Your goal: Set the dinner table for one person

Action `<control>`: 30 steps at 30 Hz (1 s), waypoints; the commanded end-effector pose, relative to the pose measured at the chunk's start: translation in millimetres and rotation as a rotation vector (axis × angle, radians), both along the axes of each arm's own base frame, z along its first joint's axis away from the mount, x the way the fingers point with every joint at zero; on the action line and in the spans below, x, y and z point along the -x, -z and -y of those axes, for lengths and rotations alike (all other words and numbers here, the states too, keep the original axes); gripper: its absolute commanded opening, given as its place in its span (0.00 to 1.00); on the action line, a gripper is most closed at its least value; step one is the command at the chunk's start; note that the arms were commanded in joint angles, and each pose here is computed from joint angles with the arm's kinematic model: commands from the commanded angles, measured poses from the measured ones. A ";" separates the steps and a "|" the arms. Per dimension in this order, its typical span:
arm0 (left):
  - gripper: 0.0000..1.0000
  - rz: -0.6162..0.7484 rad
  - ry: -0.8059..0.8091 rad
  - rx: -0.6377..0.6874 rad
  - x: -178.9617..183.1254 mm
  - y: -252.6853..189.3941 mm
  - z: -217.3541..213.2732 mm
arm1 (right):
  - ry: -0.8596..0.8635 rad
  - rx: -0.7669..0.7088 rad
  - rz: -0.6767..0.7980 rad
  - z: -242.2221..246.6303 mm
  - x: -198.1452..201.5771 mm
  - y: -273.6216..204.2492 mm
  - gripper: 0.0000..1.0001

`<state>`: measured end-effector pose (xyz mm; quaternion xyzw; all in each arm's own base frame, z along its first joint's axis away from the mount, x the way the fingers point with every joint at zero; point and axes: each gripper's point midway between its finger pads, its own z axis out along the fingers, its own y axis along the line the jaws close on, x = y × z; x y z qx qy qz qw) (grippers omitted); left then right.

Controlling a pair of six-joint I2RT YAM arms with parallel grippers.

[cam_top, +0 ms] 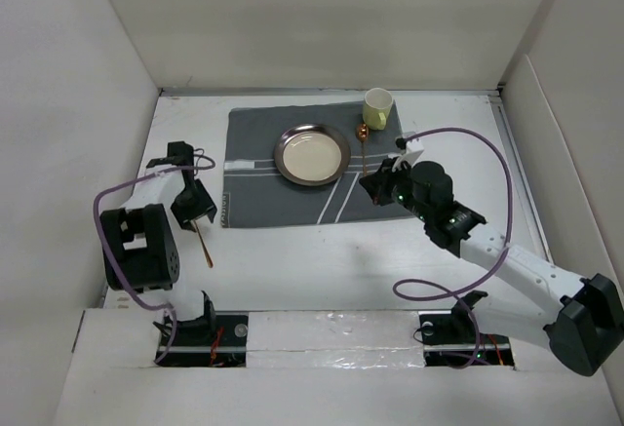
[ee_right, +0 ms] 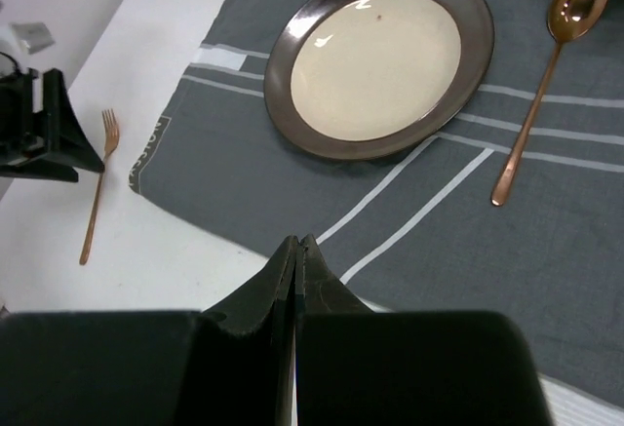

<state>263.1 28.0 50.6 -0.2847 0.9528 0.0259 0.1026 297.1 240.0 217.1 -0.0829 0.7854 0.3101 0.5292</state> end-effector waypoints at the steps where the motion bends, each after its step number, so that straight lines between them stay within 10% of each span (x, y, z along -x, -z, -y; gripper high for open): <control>1: 0.45 -0.056 -0.009 -0.060 -2.4 0.4 -11.9 | -0.006 -0.057 0.063 3.6 1.0 -23.5 0.00; 24: 0.30 -0.145 -0.059 -0.150 -6.1 44.7 -32.2 | 0.000 -0.097 0.119 20.0 10.4 -48.8 0.00; 30: 0.09 -0.151 -0.036 -0.129 -3.8 63.6 -19.3 | 0.026 -0.103 0.130 24.2 8.7 -48.2 0.09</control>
